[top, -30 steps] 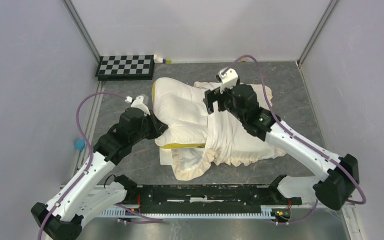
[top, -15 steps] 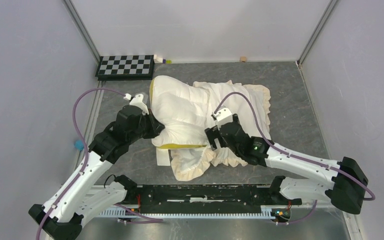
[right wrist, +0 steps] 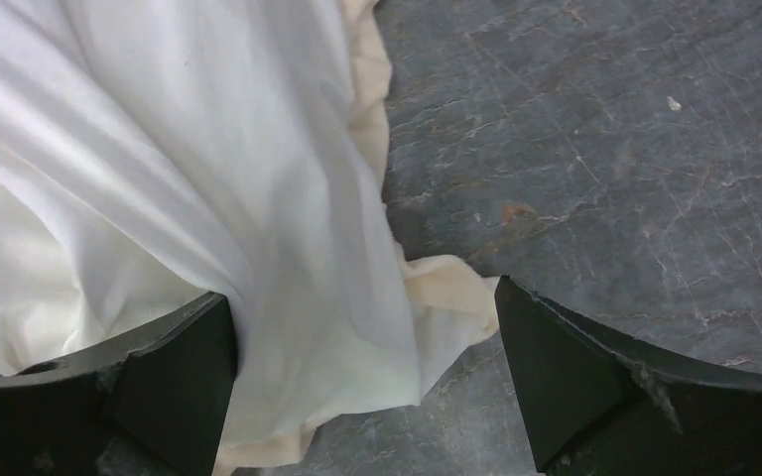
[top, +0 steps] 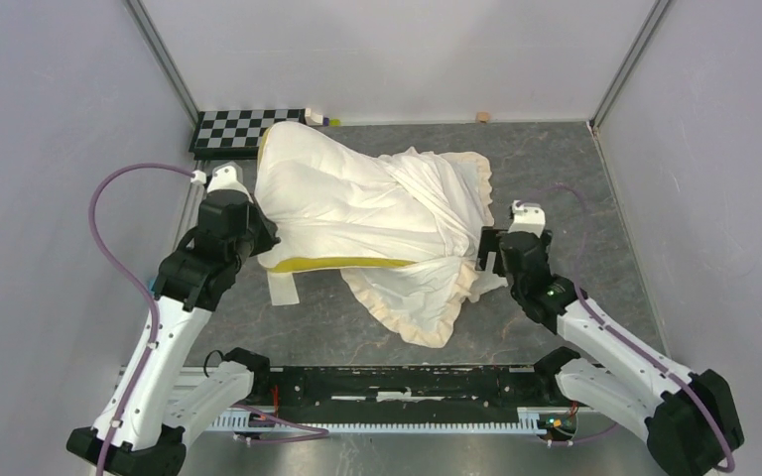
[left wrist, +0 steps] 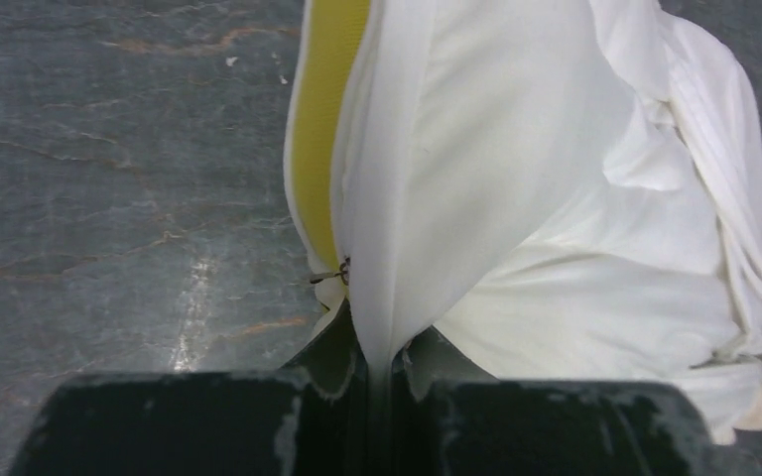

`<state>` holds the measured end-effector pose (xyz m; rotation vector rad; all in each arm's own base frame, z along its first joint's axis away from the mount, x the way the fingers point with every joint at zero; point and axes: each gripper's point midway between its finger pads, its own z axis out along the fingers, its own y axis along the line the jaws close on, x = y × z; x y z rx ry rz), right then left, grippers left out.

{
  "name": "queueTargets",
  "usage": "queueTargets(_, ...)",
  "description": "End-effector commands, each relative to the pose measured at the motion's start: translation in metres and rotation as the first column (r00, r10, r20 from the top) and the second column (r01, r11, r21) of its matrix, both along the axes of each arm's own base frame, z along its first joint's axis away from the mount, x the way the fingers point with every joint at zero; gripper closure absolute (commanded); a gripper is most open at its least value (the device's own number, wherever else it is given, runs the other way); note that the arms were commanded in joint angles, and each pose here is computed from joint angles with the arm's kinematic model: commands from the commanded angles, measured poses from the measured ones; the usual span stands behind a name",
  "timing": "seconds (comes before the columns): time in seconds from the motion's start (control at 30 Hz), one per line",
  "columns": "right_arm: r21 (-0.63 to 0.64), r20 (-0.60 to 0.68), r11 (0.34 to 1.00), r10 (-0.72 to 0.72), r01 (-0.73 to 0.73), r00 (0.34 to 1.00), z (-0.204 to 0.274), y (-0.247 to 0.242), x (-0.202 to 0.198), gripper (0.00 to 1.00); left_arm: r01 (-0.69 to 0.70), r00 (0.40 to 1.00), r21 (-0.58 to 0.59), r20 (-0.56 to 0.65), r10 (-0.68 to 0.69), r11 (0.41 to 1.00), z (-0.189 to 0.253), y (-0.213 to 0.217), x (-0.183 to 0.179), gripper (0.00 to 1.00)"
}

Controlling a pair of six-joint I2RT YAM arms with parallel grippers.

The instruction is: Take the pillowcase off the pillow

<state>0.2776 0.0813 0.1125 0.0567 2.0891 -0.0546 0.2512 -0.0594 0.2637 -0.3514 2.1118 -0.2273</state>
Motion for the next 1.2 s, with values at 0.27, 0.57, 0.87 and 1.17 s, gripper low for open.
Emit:
queueTargets(0.27, 0.146, 0.111, 0.924, 0.340, -0.354, 0.934, 0.030, 0.026, -0.001, 0.02, 0.018, 0.981, -0.022, 0.191, -0.014, 1.000, 0.038, 0.002, 0.019, 0.98)
queueTargets(0.57, 0.218, 0.103, 0.865, 0.441, -0.452, 0.892, 0.036, 0.047, -0.015, 0.02, -0.068, 0.998, 0.037, -0.013, 0.068, 0.997, -0.011, 0.011, 0.028, 0.03)
queueTargets(0.87, 0.170, 0.068, 0.952, 0.248, -0.257, 0.966, 0.043, 0.012, -0.009, 0.02, 0.007, 0.999, 0.129, 0.036, -0.012, 0.992, 0.019, 0.002, 0.014, 0.00)
queueTargets(1.17, 0.163, 0.142, 0.962, 0.198, -0.220, 0.970, 0.056, 0.002, -0.010, 0.02, -0.324, 0.930, 0.153, 0.234, 0.284, 0.934, 0.073, 0.041, 0.001, 0.00)
